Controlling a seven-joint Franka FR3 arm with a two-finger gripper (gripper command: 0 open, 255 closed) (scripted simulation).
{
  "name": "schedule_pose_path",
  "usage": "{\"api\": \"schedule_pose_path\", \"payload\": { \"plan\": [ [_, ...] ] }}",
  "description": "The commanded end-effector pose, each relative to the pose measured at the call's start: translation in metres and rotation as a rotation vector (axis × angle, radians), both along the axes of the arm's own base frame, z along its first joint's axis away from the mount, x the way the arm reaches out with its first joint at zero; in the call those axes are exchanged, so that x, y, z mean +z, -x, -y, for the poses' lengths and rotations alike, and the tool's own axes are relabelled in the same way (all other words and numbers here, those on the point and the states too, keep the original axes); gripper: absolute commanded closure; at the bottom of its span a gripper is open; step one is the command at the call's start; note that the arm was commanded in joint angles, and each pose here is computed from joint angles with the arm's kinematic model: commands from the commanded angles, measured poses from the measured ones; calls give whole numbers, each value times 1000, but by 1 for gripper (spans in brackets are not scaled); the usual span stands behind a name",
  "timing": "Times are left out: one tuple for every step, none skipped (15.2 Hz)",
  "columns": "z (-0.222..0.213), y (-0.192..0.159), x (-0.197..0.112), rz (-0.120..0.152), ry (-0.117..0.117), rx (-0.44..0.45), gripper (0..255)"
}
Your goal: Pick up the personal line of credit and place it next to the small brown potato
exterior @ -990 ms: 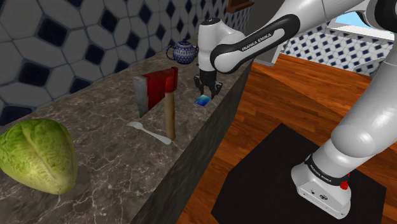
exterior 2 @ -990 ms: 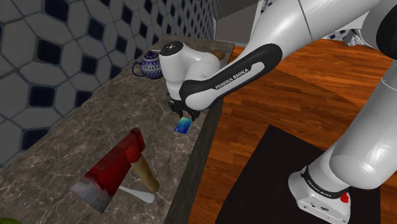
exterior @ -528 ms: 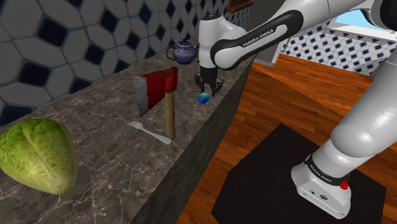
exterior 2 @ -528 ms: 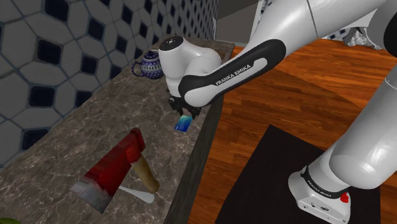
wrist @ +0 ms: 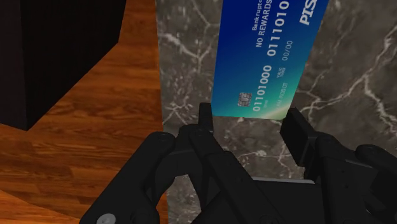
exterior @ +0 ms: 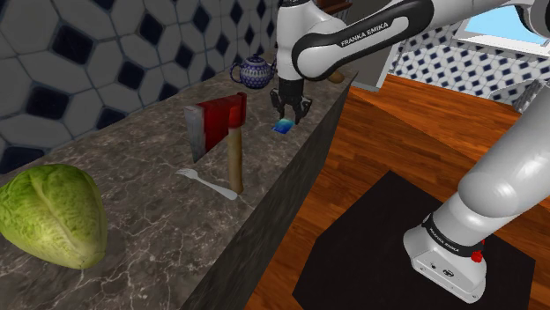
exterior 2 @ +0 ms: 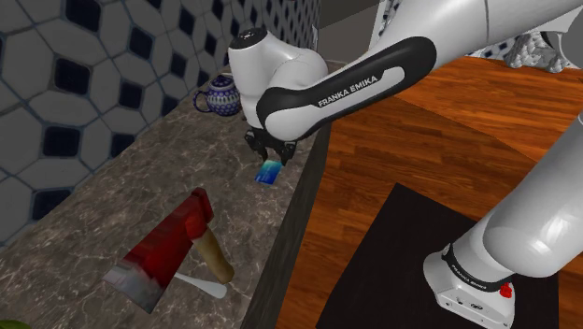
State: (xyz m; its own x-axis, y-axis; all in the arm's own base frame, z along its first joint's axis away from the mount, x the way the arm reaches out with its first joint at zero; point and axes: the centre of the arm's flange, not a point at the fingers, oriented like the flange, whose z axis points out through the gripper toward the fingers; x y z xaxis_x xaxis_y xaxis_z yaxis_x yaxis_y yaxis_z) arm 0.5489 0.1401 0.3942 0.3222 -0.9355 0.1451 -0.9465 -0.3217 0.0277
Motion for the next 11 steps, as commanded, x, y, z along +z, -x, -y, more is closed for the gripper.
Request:
{"api": "schedule_pose_path", "payload": {
  "plan": [
    [0, 0, 10, 0, 0, 0, 255],
    [0, 0, 16, 0, 0, 0, 255],
    [0, 0, 21, 0, 0, 0, 255],
    [0, 0, 26, 0, 0, 0, 255],
    [0, 0, 32, 0, 0, 0, 255],
    [0, 0, 37, 0, 0, 0, 255],
    [0, 0, 42, 0, 0, 0, 255],
    [0, 0, 47, 0, 0, 0, 255],
    [0, 0, 53, 0, 0, 0, 255],
    [0, 0, 58, 0, 0, 0, 255],
    [0, 0, 63, 0, 0, 0, 255]
  ]
}}
